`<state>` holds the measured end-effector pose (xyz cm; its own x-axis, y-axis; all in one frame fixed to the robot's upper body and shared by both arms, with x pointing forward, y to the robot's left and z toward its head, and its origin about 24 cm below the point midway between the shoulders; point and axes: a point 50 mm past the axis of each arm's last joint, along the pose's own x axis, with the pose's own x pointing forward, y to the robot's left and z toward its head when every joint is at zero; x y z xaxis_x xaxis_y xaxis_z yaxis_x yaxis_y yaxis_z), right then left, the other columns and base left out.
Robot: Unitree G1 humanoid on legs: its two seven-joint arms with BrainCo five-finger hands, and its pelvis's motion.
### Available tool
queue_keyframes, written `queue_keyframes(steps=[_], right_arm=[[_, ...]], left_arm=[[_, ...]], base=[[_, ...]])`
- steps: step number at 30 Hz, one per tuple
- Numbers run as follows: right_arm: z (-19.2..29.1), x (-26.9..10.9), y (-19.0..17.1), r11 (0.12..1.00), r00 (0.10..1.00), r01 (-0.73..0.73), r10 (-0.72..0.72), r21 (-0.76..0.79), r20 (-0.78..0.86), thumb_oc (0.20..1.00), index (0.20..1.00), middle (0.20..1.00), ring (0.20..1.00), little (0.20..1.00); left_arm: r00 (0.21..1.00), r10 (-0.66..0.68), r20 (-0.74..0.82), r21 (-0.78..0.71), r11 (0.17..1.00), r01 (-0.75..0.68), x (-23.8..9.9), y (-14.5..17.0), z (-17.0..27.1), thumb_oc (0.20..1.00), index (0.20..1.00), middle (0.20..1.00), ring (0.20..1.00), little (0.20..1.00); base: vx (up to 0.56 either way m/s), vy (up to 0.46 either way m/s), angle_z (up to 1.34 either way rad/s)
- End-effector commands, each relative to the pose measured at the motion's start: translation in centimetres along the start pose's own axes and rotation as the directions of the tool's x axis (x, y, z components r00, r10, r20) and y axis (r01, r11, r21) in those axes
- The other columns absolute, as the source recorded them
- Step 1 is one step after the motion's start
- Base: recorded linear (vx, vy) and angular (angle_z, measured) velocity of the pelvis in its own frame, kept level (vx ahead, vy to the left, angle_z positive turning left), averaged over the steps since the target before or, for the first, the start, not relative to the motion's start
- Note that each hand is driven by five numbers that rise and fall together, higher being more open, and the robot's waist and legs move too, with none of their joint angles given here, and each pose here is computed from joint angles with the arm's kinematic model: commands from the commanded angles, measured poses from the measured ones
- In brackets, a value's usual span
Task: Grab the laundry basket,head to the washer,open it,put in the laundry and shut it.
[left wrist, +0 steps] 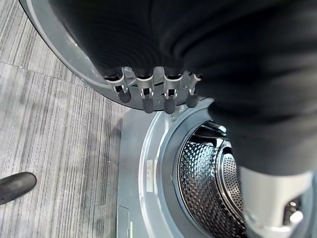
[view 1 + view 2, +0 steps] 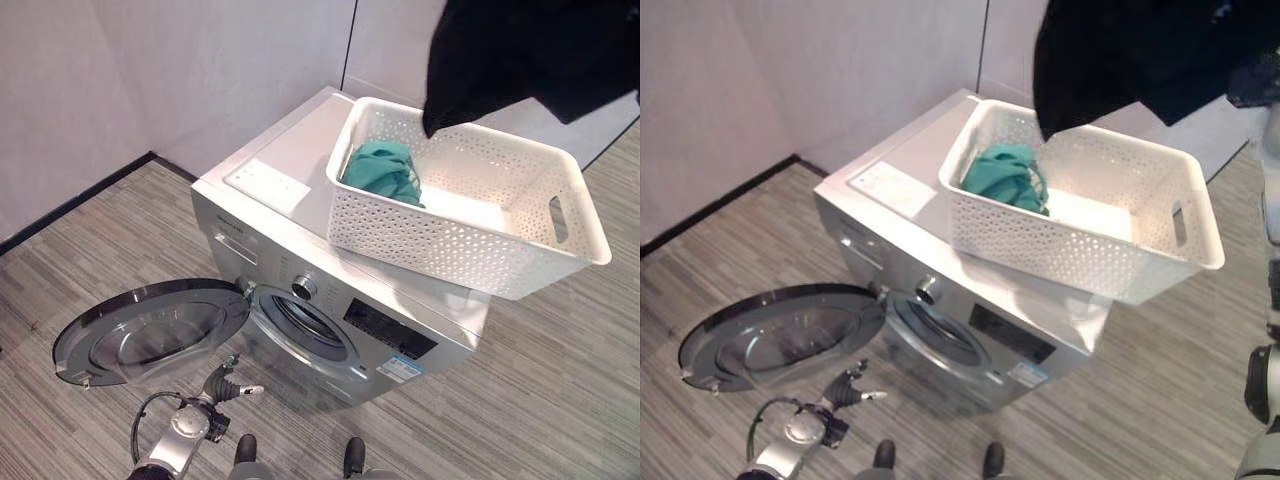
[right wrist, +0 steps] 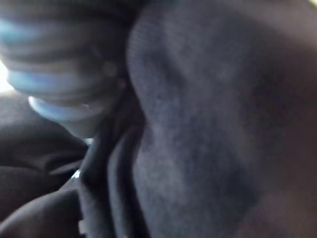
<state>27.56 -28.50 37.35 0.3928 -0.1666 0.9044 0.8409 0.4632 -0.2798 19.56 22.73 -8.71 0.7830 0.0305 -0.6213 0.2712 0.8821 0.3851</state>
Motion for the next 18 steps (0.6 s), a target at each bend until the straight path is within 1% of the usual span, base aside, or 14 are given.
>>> queue_keyframes(steps=[1, 2, 5, 7, 8, 9, 10, 11, 12, 15, 17, 18], right_arm=[[1.6, 1.7, -3.8, 0.962, 0.963, 0.26, -0.251, -0.088, 0.102, 0.2, 0.2, 0.2, 0.2, 0.2], [1.6, 1.6, -3.8, 0.962, 0.963, 0.26, -0.251, -0.089, 0.101, 0.2, 0.2, 0.2, 0.2, 0.2], [1.7, 1.5, -4.9, 0.93, 0.94, 0.334, -0.316, -0.152, 0.131, 0.2, 0.2, 0.2, 0.2, 0.2], [1.4, 0.6, -6.1, 0.898, 0.924, 0.379, -0.35, -0.226, 0.157, 0.2, 0.2, 0.2, 0.2, 0.2], [1.2, 0.4, -6.2, 0.896, 0.924, 0.379, -0.351, -0.231, 0.152, 0.2, 0.2, 0.2, 0.2, 0.2], [0.3, -0.6, -6.7, 0.88, 0.921, 0.39, -0.367, -0.27, 0.134, 0.2, 0.2, 0.2, 0.2, 0.2], [0.1, -1.0, -6.9, 0.878, 0.921, 0.39, -0.368, -0.277, 0.128, 0.2, 0.2, 0.2, 0.2, 0.2], [-1.2, -2.7, -7.6, 0.859, 0.92, 0.39, -0.379, -0.331, 0.099, 0.2, 0.2, 0.2, 0.2, 0.2], [-1.3, -3.0, -7.7, 0.858, 0.92, 0.389, -0.38, -0.336, 0.094, 0.2, 0.2, 0.2, 0.2, 0.2], [-3.4, -5.7, -9.0, 0.825, 0.91, 0.386, -0.413, -0.413, 0.026, 0.2, 0.2, 0.2, 0.2, 0.2], [-4.8, -7.9, -10.0, 0.786, 0.905, 0.362, -0.425, -0.5, -0.013, 0.2, 0.2, 0.2, 0.2, 0.2], [-5.8, -9.5, -10.6, 0.766, 0.901, 0.331, -0.43, -0.551, -0.057, 0.2, 0.2, 0.2, 0.2, 0.2]], left_arm=[[0.994, 0.057, 0.094, 0.043, 0.997, -0.062, 0.4, 1.3, 1.9, 1.0, 1.0, 1.0, 1.0, 1.0], [0.994, 0.057, 0.093, 0.044, 0.997, -0.062, 0.4, 1.3, 1.9, 1.0, 1.0, 1.0, 1.0, 1.0], [0.989, 0.085, 0.119, 0.041, 0.995, -0.091, 0.5, 1.7, 2.5, 1.0, 1.0, 1.0, 1.0, 1.0], [0.985, 0.122, 0.124, 0.043, 0.991, -0.128, 0.5, 2.2, 2.6, 1.0, 1.0, 1.0, 1.0, 1.0], [0.985, 0.12, 0.124, 0.05, 0.991, -0.127, 0.4, 2.2, 2.6, 1.0, 1.0, 1.0, 1.0, 1.0], [0.984, 0.138, 0.112, 0.053, 0.988, -0.144, 0.4, 2.3, 2.3, 1.0, 1.0, 1.0, 1.0, 1.0], [0.985, 0.135, 0.112, 0.062, 0.988, -0.143, 0.4, 2.4, 2.2, 1.0, 1.0, 1.0, 1.0, 1.0], [0.984, 0.158, 0.087, 0.054, 0.985, -0.163, 0.3, 2.5, 1.6, 1.0, 1.0, 1.0, 1.0, 1.0], [0.984, 0.155, 0.087, 0.062, 0.985, -0.161, 0.3, 2.5, 1.6, 1.0, 1.0, 1.0, 1.0, 1.0], [0.983, 0.178, 0.048, 0.049, 0.982, -0.181, -0.1, 2.6, 0.4, 1.0, 1.0, 1.0, 1.0, 1.0], [0.978, 0.211, 0.006, 0.035, 0.977, -0.211, -0.5, 3.0, -0.7, 1.0, 1.0, 1.0, 1.0, 1.0], [0.974, 0.227, -0.022, 0.03, 0.973, -0.227, -0.7, 3.2, -1.5, 1.0, 1.0, 1.0, 1.0, 1.0]], base=[[0.01, 0.023, -0.16], [0.0, 0.031, -0.09], [0.0, 0.043, -0.06], [0.0, 0.072, -0.06], [0.0, 0.096, -0.09], [0.0, 0.057, -0.12], [-0.02, 0.129, -0.09], [-0.01, 0.076, -0.05], [0.0, 0.104, -0.01], [0.01, 0.102, -0.07], [0.0, 0.134, -0.26], [0.03, 0.171, -0.34]])
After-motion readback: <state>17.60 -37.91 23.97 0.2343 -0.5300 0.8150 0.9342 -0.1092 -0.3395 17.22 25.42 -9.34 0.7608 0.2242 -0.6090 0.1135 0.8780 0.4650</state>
